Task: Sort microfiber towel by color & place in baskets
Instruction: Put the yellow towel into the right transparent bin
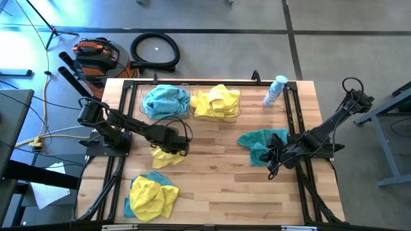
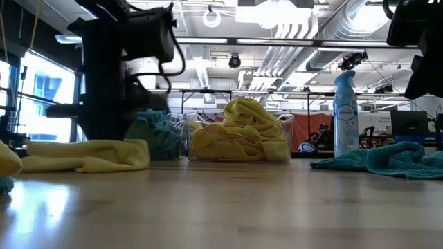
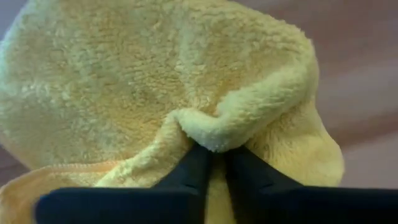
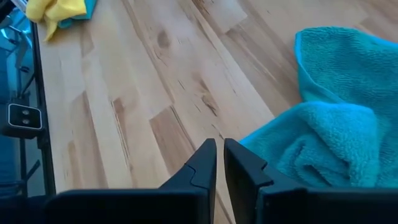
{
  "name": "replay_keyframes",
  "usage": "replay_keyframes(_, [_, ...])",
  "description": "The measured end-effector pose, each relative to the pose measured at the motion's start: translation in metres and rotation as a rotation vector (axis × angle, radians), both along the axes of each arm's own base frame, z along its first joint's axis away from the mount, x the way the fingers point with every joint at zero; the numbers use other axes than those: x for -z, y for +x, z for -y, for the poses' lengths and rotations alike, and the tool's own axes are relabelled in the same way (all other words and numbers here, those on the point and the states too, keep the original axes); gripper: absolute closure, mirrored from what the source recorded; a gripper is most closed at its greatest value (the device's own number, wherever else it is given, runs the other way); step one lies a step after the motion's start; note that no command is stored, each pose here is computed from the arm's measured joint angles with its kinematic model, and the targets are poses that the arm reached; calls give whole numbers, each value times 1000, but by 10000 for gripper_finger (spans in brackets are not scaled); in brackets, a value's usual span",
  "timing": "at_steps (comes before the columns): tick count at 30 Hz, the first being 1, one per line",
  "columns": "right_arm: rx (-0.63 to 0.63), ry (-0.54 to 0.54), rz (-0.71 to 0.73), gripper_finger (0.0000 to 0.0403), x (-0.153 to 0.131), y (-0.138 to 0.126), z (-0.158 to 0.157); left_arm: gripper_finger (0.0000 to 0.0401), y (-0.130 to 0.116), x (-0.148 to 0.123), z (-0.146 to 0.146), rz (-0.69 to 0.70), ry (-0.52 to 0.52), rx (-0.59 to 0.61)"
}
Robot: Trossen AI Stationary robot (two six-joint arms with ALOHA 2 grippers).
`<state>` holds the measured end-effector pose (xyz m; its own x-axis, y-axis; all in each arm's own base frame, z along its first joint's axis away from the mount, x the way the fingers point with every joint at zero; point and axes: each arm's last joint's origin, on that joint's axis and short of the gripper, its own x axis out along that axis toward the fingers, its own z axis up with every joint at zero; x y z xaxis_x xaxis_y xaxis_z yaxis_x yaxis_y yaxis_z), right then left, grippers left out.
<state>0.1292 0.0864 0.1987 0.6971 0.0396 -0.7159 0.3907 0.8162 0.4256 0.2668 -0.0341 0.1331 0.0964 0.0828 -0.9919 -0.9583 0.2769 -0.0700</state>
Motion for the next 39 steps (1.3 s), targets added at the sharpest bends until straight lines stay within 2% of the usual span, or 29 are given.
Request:
replay_keyframes(2, [0, -4, -5, 375, 0, 0, 0, 391, 8, -9, 3, 62, -9, 52])
replay_keyframes(5, [0, -13, -16, 375, 1, -1, 1, 397, 17, -36, 3, 151, 22, 106])
replay_keyframes(11, [9, -20, -23, 375, 2, -2, 2, 400, 34, -110, -16, 296, 195, 186])
replay_keyframes(15, [44, -52, -1, 375, 2, -1, 4, 400, 45, -162, -39, 298, 353, 244])
replay_keyframes(19, [101, -80, 27, 375, 1, -1, 6, 401, 57, -209, -71, 371, 480, 281])
replay_keyframes(24, [152, -76, 31, 375, 1, 1, 10, 401, 67, -245, -114, 410, 561, 285])
replay_keyframes(27, [172, -78, 28, 375, 1, 2, 12, 401, 73, -255, -134, 415, 590, 298])
replay_keyframes(30, [193, -79, 27, 375, 1, 4, 15, 401, 83, -246, -153, 381, 570, 317])
replay_keyframes(34, [220, -79, 26, 375, 1, 6, 19, 401, 98, -220, -173, 374, 440, 341])
replay_keyframes(39, [248, -80, 26, 375, 1, 8, 22, 401, 117, -181, -186, 305, 359, 350])
